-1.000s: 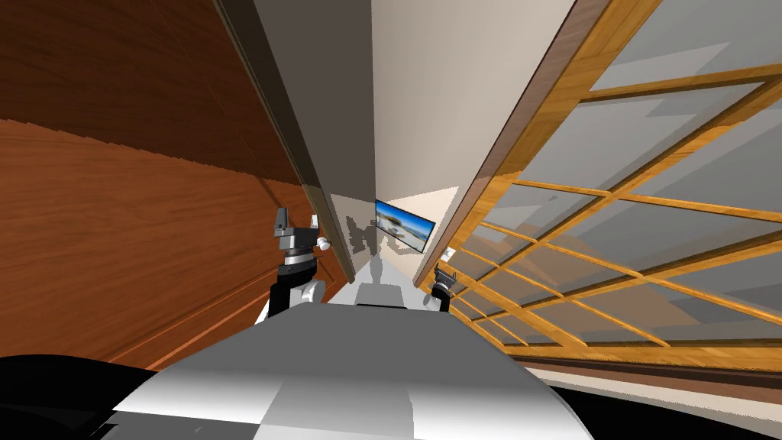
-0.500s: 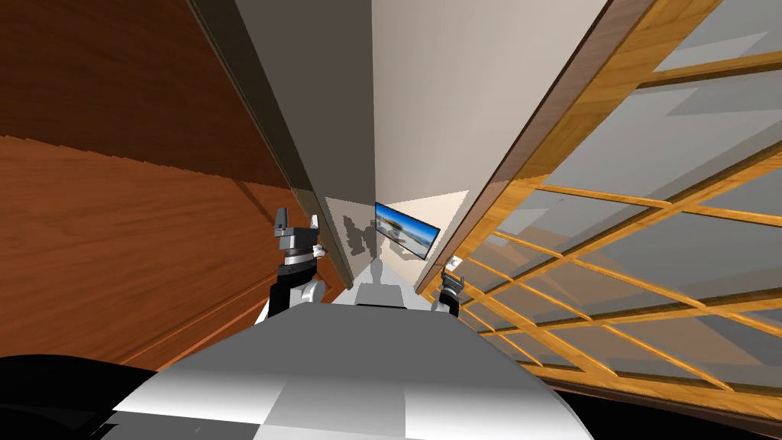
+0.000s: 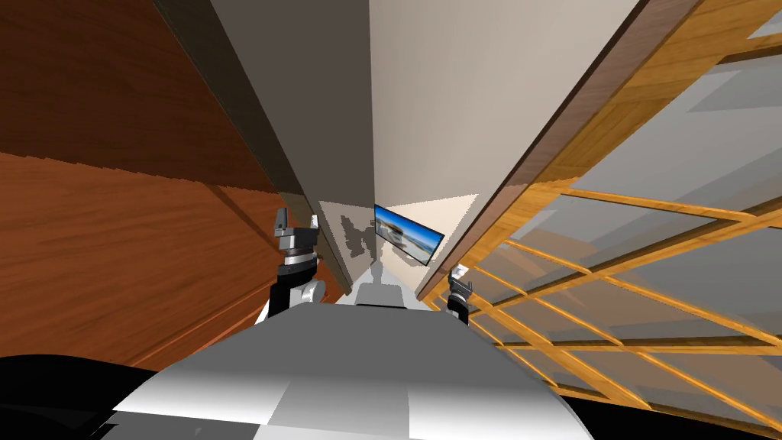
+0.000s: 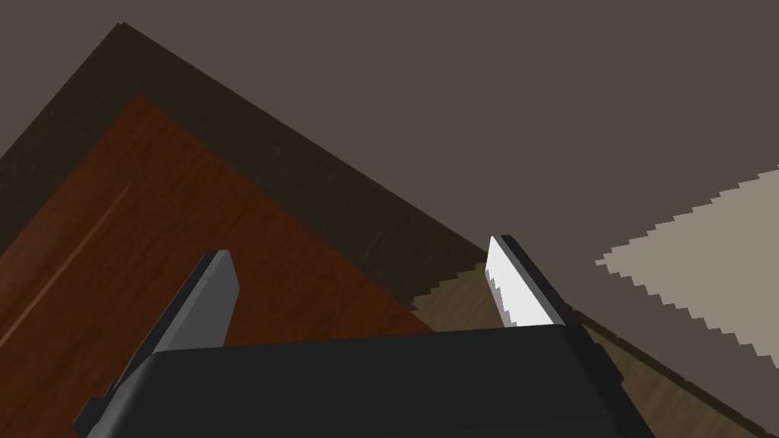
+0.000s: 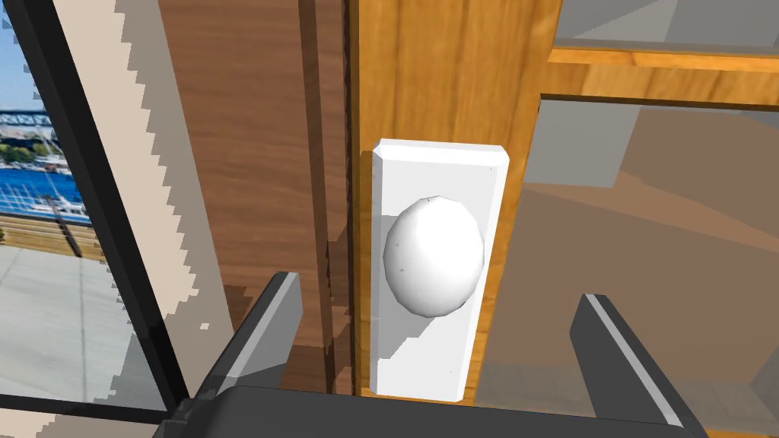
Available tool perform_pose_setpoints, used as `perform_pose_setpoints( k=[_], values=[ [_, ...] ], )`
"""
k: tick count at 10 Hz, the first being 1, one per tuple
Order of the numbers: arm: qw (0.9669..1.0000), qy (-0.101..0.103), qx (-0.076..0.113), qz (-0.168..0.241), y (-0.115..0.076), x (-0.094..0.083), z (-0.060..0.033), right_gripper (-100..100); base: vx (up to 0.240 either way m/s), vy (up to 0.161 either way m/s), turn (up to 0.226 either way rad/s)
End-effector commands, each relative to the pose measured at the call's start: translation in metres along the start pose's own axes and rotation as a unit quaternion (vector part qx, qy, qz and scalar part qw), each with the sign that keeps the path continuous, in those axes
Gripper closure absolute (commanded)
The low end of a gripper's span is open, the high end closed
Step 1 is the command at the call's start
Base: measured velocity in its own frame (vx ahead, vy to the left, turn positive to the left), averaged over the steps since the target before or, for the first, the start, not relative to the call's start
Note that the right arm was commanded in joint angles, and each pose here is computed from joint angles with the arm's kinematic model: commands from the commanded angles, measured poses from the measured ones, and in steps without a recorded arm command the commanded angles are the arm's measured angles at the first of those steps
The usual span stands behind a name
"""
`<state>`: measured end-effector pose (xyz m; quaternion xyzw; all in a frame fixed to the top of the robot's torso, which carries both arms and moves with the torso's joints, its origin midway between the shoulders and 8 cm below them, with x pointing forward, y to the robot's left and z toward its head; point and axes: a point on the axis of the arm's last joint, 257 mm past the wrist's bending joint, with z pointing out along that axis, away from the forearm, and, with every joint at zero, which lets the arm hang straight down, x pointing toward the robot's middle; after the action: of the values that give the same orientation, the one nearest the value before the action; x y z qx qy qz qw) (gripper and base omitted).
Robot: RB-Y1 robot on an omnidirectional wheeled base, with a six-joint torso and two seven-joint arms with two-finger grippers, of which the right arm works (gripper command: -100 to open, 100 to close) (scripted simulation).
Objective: Pull the door open
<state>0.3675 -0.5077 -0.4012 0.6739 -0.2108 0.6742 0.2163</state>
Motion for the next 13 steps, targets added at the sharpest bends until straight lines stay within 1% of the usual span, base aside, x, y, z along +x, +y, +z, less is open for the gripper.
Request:
perform_pose_setpoints(
  k=[1,2,3,4,5,6,7,12,13],
  values=[
    [1.0,0.0,-0.001,0.001,0.011,-0.001,-0.0006,-100,0.086,0.001,0.007],
    [1.0,0.0,-0.001,0.001,0.023,0.0,-0.0007,-100,0.116,-0.001,0.016],
    [1.0,0.0,-0.001,0.001,0.028,0.0,-0.0008,-100,0.125,-0.003,0.011],
    [1.0,0.0,-0.001,0.001,0.028,0.0,-0.0008,-100,0.079,-0.004,-0.011],
    [1.0,0.0,-0.002,0.001,0.036,0.0,-0.001,-100,0.071,0.009,0.002],
    [1.0,-0.004,-0.001,0.0,0.032,-0.003,-0.0043,-100,0.026,0.011,-0.014],
    [1.0,-0.004,-0.001,0.0,0.032,-0.003,-0.0043,100,-0.014,0.007,0.012],
    [1.0,-0.004,-0.001,0.0,0.032,-0.003,-0.0043,100,-0.004,-0.001,0.001],
    [0.9999,-0.003,0.012,0.001,0.024,-0.002,-0.004,100,-0.128,-0.021,0.056]
  ],
)
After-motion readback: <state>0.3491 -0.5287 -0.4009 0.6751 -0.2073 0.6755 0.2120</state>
